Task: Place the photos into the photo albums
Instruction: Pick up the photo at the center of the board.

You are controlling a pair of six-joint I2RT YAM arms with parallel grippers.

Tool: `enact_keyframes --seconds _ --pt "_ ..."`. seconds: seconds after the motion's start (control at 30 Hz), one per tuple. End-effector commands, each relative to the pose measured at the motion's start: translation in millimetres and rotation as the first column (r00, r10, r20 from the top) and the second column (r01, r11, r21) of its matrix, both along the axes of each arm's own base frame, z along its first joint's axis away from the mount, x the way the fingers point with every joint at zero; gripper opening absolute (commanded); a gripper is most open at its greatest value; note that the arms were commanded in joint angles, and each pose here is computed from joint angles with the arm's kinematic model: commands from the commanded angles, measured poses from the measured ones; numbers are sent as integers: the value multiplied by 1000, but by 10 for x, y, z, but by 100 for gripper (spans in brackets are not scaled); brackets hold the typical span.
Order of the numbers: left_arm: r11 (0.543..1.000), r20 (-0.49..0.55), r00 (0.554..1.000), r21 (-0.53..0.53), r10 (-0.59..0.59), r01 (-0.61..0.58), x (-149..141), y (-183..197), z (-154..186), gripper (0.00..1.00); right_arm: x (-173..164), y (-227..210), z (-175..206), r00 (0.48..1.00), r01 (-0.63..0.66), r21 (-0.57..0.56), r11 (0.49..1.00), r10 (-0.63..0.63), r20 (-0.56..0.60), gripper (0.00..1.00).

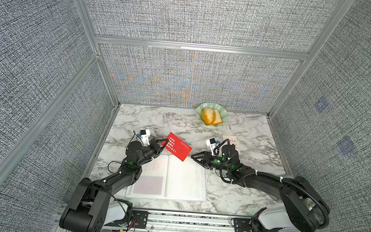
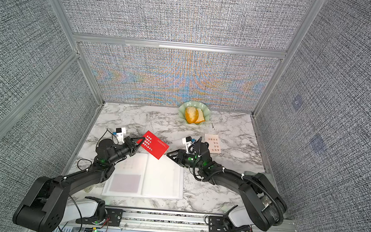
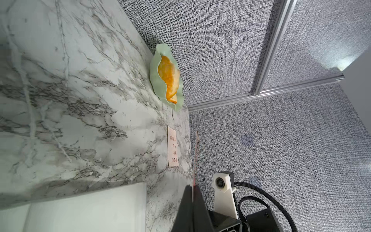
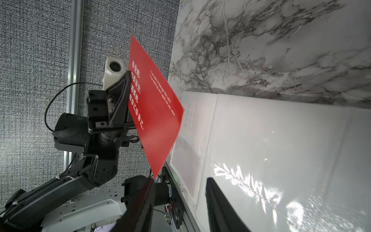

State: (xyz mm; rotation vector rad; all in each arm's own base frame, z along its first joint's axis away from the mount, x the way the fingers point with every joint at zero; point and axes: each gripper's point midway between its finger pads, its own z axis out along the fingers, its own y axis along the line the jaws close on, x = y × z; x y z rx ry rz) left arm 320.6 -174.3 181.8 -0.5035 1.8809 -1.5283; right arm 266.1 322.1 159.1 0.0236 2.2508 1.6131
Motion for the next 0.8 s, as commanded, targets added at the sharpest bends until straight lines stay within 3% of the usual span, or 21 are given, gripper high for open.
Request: enact_keyframes --seconds 0.0,0.37,0.63,0.77 --pt "999 -7 999 -16 41 -41 29 54 2 0 105 170 165 1000 15 73 997 -17 23 44" --pt "998 -29 998 -11 60 -60 -2 90 -46 0 195 558 129 1000 -12 158 987 14 -13 41" --pt "997 -44 996 18 80 -79 -40 139 -101 0 235 525 119 1000 12 110 994 -12 -4 36" --pt "996 -56 995 25 83 -82 -52 147 -138 0 276 549 123 1000 17 113 993 -15 -14 25"
